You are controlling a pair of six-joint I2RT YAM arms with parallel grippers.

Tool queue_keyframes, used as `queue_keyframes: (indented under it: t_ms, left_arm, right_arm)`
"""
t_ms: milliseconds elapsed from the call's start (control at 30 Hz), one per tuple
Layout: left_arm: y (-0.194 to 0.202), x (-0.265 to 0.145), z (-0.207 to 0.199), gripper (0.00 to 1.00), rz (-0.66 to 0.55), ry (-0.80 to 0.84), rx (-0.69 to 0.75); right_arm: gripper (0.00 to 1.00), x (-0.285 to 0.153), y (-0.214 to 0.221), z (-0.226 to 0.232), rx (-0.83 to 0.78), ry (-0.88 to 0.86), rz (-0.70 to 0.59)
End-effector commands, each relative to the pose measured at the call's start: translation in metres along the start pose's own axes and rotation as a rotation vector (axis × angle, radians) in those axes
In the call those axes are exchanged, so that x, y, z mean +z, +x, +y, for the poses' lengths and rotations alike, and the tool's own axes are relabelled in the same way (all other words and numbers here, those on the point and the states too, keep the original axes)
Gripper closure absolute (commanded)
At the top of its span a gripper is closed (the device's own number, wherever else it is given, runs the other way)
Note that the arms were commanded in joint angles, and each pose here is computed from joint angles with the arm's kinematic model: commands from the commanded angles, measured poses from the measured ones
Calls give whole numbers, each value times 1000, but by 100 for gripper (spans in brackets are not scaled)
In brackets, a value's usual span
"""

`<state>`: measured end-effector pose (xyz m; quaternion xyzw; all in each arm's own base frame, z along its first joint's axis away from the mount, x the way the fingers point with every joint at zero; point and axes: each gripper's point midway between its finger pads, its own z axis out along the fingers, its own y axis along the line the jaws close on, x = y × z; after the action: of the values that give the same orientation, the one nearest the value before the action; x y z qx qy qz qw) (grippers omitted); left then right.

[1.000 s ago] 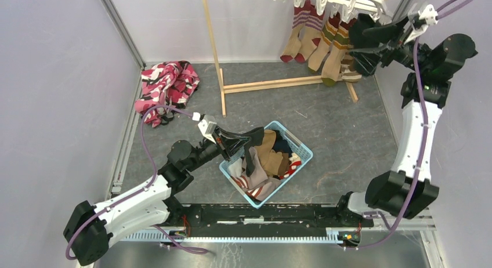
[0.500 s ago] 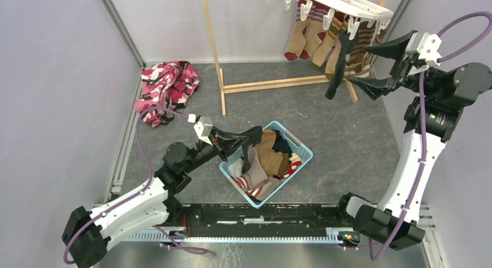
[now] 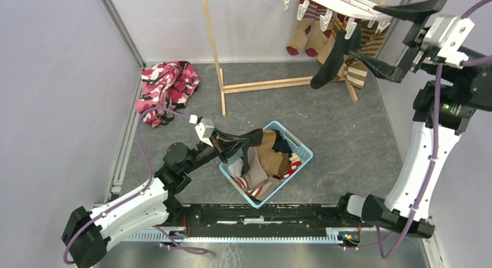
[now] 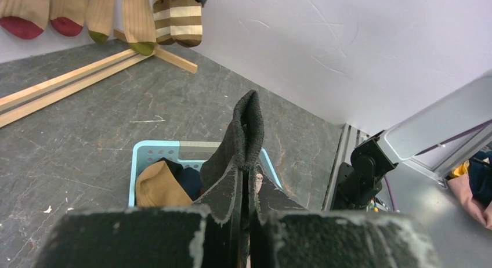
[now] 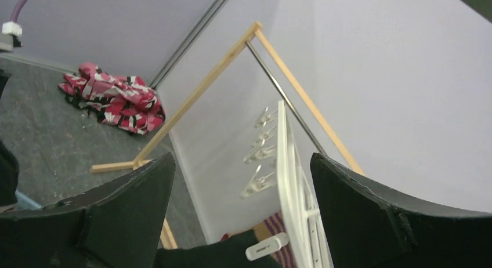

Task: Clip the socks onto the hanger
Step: Rotate the hanger at the clothesline.

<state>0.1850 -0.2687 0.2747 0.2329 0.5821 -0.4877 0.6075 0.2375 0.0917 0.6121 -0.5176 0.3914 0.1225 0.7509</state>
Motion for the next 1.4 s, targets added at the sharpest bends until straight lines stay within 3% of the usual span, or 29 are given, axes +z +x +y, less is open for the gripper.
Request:
queue_keyframes:
  t_ms: [0, 167, 333, 667, 933, 1067, 1233, 1367]
  left_arm:
    - [-9, 2, -5, 94, -28, 34, 42]
    - [-9, 3, -4, 94, -23, 27, 37]
    - [-8, 4, -2, 94, -8, 16, 39]
    - [-2, 13, 0, 95, 20, 18, 23]
    - [-2, 15, -1, 95, 22, 26, 10]
    - [-4, 16, -2, 95, 18, 31, 17]
    - [-4, 16, -3, 95, 19, 40, 21]
    - [-3, 14, -5, 94, 10, 46, 20]
  right_arm:
    - [7, 17, -1, -26, 69, 46, -70]
    - [8, 30, 23, -49, 71, 114, -48]
    - [7, 30, 71, -62, -35, 255, 130]
    - [11, 36, 112, -53, -179, 285, 315]
    - [10, 27, 86, -39, -238, 315, 298]
    - [6, 15, 67, -20, -212, 286, 310]
    - [5, 3, 83, 19, -97, 239, 359]
    - [8, 15, 125, 66, 167, 148, 315]
